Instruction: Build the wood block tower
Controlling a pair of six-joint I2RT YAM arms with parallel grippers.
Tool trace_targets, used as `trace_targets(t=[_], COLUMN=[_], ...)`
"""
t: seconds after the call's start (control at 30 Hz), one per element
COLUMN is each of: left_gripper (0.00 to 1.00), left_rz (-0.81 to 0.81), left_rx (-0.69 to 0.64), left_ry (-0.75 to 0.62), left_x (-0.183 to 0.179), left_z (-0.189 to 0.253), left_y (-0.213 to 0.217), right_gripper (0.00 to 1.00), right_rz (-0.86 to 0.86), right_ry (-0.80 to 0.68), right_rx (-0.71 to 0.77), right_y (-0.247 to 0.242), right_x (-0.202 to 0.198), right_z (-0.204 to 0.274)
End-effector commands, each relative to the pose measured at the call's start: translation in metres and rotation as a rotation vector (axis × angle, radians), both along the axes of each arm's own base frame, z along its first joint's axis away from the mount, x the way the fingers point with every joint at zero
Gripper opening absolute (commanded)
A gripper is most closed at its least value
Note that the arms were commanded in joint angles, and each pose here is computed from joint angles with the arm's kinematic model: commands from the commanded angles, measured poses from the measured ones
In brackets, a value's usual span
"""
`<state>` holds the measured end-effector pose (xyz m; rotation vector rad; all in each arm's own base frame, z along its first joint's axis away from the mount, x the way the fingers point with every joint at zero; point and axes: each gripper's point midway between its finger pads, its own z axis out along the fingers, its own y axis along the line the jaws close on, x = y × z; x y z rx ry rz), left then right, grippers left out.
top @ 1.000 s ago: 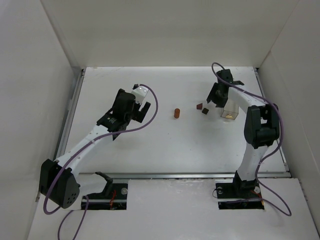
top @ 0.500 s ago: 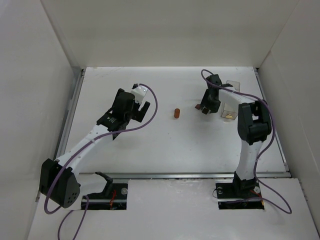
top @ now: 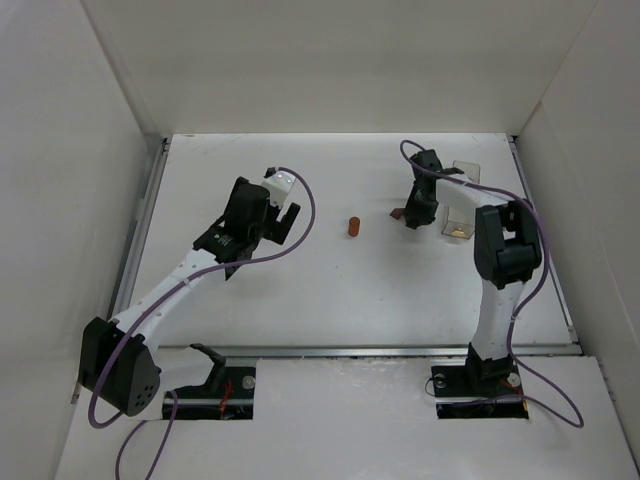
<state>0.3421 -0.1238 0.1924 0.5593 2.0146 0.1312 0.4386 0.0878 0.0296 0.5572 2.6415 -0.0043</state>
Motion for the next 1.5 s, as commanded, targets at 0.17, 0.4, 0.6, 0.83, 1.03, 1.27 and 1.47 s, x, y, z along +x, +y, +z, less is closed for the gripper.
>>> trace_targets(t=[0.17, 0.4, 0.6, 0.83, 1.03, 1.27, 1.47], left_gripper=[1.00, 1.00, 1.00, 1.00, 1.00, 1.00, 1.00], left_rz=[-0.001, 0.004, 0.025, 0.035, 0.027, 0.027, 0.027], left_rx=[-0.030, -0.043, -0.042, -0.042, -0.041, -0.041, -0.041], left_ry=[-0.041, -0.049, -0.051, -0.061, -0.051, -0.051, -0.051], left_x=[0.004, 0.005, 0.003, 0.003, 0.001, 0.001, 0.001], left_z=[0.010, 0.010, 0.009, 0.012, 0.008, 0.008, 0.008], left_y=[-0.001, -0.002, 0.002, 0.004, 0.003, 0.003, 0.003], right_gripper=[0.00, 0.00, 0.00, 0.00, 0.00, 0.00, 0.00], right_rz=[0.071, 0.346, 0.455, 0.480, 0.499, 0.491, 0.488], right_ry=[-0.166, -0.238, -0.144, -0.163, -0.163, -0.153, -0.133], right_rx=[-0.199, -0.100, -0.088, -0.089, -0.106, -0.083, -0.083], right_y=[0.010, 0.105, 0.164, 0.180, 0.179, 0.176, 0.173], right_x=[0.002, -0.031, -0.050, -0.035, -0.026, -0.021, -0.021], right_z=[0.103, 0.144, 0.114, 0.111, 0.105, 0.096, 0.088])
